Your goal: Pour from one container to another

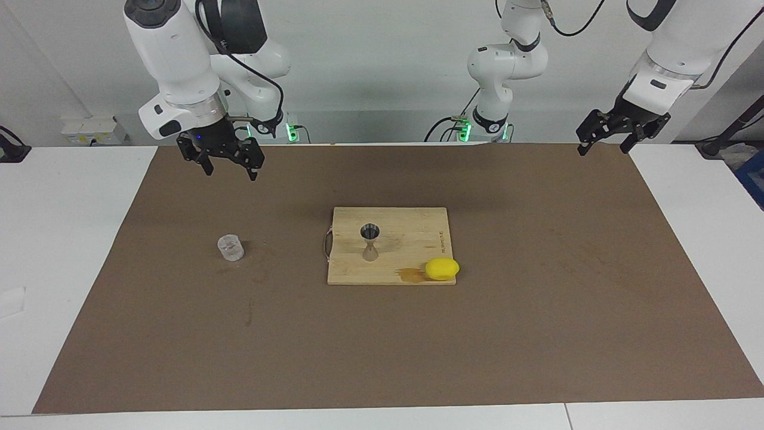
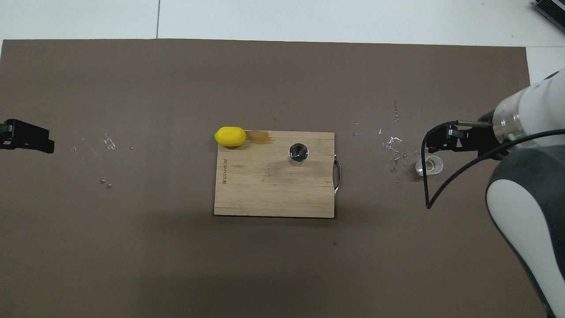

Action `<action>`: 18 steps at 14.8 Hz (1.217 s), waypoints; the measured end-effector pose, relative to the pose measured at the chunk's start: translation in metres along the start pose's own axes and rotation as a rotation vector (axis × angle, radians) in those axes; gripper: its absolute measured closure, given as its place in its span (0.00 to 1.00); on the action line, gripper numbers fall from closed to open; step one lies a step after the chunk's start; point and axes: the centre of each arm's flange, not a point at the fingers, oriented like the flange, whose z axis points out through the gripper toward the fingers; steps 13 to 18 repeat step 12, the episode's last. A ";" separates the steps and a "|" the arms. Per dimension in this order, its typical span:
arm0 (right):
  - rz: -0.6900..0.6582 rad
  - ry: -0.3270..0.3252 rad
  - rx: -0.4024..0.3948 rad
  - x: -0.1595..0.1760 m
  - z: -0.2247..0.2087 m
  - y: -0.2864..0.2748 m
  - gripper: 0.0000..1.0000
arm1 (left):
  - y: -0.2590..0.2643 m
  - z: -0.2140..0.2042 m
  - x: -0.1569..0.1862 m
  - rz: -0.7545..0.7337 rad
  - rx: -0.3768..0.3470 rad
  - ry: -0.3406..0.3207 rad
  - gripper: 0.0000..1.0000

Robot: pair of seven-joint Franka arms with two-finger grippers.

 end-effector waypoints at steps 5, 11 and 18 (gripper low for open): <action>-0.028 -0.001 0.000 0.000 0.001 0.002 0.00 | 0.000 0.000 0.000 0.000 0.000 0.000 0.00; -0.098 0.000 0.000 0.003 0.001 0.011 0.00 | 0.000 0.000 0.000 0.000 0.000 0.000 0.00; -0.099 0.000 0.000 0.003 0.001 0.011 0.00 | 0.000 0.000 0.000 0.000 0.000 0.000 0.00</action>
